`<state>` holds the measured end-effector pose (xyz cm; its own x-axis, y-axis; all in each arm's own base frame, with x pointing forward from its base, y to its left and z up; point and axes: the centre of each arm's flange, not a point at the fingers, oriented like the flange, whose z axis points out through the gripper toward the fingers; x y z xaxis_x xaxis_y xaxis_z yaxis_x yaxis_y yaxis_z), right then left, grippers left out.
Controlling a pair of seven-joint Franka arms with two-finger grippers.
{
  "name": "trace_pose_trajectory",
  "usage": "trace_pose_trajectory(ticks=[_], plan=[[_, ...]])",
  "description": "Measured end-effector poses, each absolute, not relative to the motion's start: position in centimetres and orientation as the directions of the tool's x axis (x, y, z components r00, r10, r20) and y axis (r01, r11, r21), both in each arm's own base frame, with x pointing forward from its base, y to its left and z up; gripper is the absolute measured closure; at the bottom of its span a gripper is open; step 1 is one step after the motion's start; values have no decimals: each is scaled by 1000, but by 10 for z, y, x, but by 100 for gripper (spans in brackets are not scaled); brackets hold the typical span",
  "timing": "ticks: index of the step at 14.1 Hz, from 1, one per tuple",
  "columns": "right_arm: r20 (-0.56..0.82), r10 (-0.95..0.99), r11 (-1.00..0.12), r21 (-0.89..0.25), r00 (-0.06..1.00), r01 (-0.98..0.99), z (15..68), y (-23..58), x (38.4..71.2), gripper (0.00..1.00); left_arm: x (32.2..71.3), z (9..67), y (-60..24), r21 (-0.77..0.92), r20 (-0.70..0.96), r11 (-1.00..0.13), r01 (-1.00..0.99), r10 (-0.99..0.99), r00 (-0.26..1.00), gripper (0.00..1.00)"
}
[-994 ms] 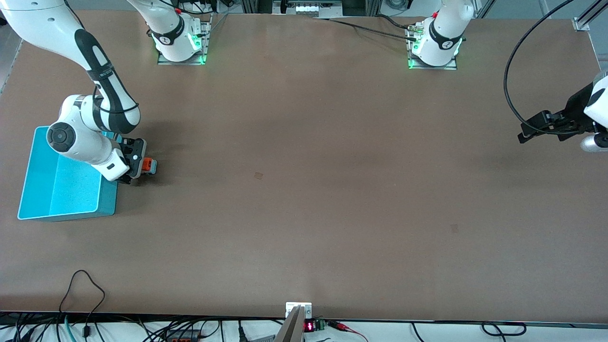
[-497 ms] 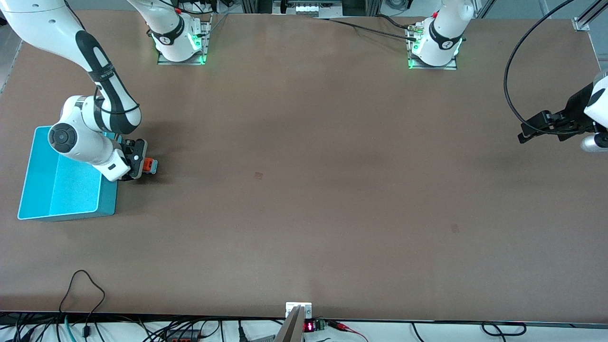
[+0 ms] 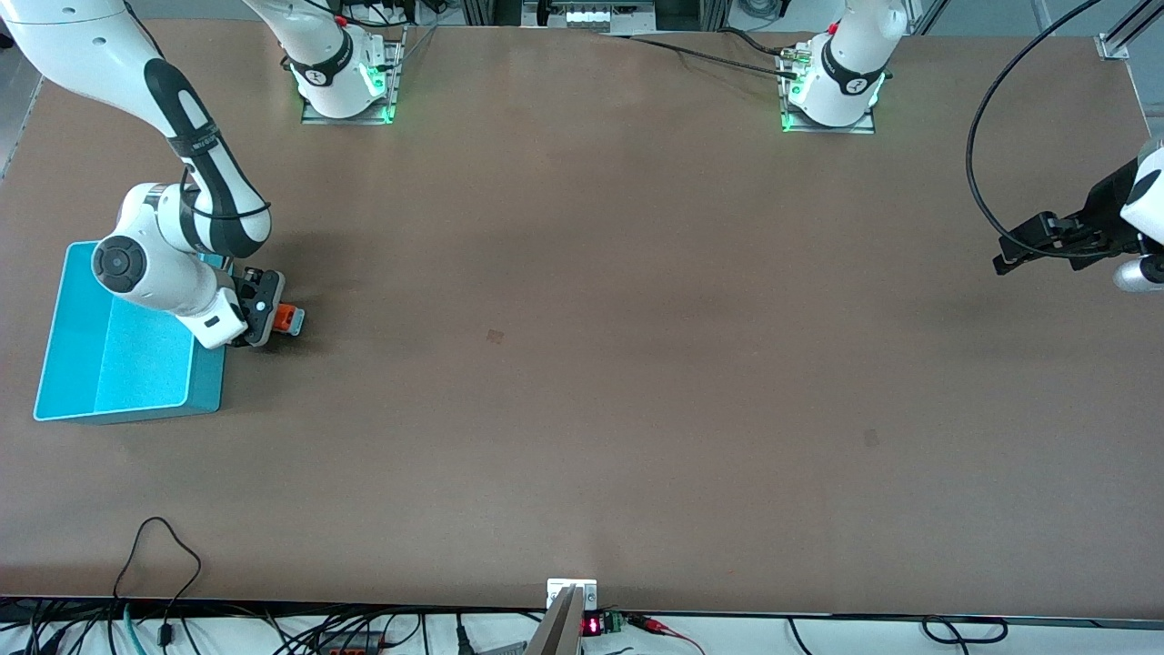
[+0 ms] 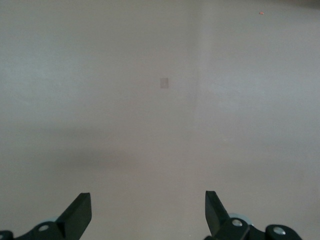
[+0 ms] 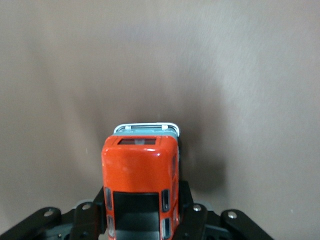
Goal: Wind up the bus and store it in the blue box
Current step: 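Lift the bus with the right gripper, then carry the bus over the cyan box and lower it inside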
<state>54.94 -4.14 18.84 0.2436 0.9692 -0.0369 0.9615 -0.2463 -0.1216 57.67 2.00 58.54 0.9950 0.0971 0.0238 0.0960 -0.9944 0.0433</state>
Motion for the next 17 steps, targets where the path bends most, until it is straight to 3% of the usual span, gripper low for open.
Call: trace_pose_trajectory(ticks=[4, 8, 13, 17], plan=[[-44, 906, -424, -116, 422, 898, 209, 11, 555, 45, 577, 585, 20, 43, 24, -994, 96, 97, 995, 0], [-109, 800, -600, -113, 590, 792, 272, 16, 567, 45, 577, 585, 20, 43, 24, -994, 96, 97, 995, 0], [-132, 590, -806, -47, 796, 590, 344, -38, 596, 45, 577, 585, 20, 43, 24, -994, 96, 97, 995, 0], [-124, 414, -908, 11, 902, 418, 363, -113, 598, 45, 577, 585, 20, 43, 24, -994, 96, 97, 995, 0]])
